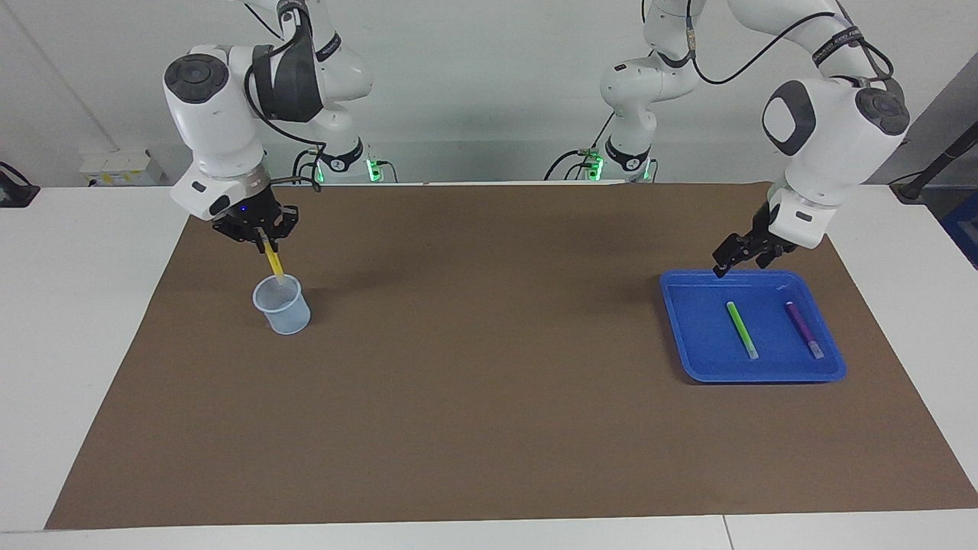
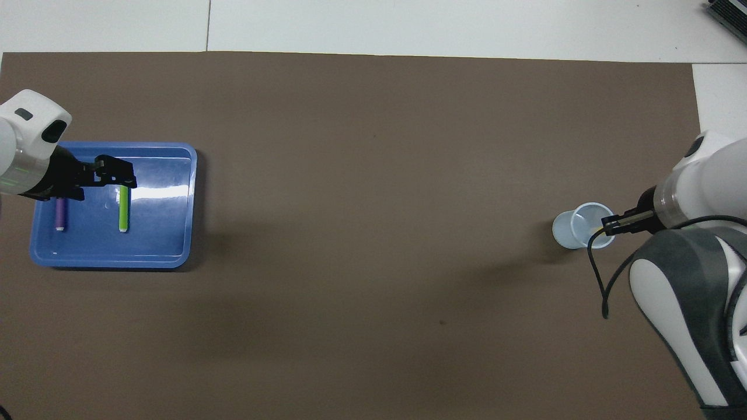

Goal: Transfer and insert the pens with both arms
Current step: 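Insert the yellow pen into the cup while the left gripper reaches green pen, then grasp the green pen with the left gripper while the right gripper releases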

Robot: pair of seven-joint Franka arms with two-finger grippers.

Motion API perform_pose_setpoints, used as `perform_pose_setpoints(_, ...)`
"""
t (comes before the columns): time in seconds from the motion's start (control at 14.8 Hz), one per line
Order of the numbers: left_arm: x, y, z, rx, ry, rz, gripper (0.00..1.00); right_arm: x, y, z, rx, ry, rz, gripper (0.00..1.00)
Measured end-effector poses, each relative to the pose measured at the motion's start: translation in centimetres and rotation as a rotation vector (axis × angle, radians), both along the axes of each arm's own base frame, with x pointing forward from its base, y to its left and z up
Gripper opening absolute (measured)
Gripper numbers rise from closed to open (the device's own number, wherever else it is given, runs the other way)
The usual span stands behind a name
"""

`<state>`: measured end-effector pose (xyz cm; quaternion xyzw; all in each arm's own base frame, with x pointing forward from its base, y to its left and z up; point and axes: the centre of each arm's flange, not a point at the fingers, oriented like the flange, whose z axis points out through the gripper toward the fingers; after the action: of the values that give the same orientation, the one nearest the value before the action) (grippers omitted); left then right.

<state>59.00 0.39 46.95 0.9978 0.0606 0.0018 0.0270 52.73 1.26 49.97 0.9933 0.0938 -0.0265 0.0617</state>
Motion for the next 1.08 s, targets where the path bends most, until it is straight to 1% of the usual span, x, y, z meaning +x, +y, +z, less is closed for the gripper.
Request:
perform_pose_setpoints(0.27, 2.2, 0.8, -5.3, 0.068, -0.019, -0.119, 1.0, 0.0, -0.2, -1.4, -0.002, -0.014, 0.004, 0.18)
perform_pose_setpoints(0.41, 2.9, 1.3, -8.0, 0.096, -0.002, -0.176, 1.0, -0.1, -0.4, -1.9, -0.005, -0.016, 0.004, 0.18)
perform_pose_setpoints(0.54, 3.4, 2.3, -10.0, 0.093, 0.009, -0.232, 1.0, -0.1, -0.6, -2.6, -0.004, -0.027, 0.005, 0.18)
perform_pose_setpoints(0.75, 3.5, 6.0, -12.2, 0.085, 0.013, -0.209, 1.0, 0.2, -1.0, -4.5, -0.006, -0.04, 0.006, 0.18)
perform_pose_setpoints(0.88, 3.5, 7.9, -12.7, 0.083, 0.004, -0.192, 1.0, 0.5, -1.2, -6.0, -0.007, -0.04, 0.009, 0.18)
perform_pose_setpoints(1.08, 3.9, 7.9, -14.3, 0.077, -0.016, -0.194, 1.0, 1.3, -1.8, -8.1, -0.017, -0.039, 0.01, 0.18)
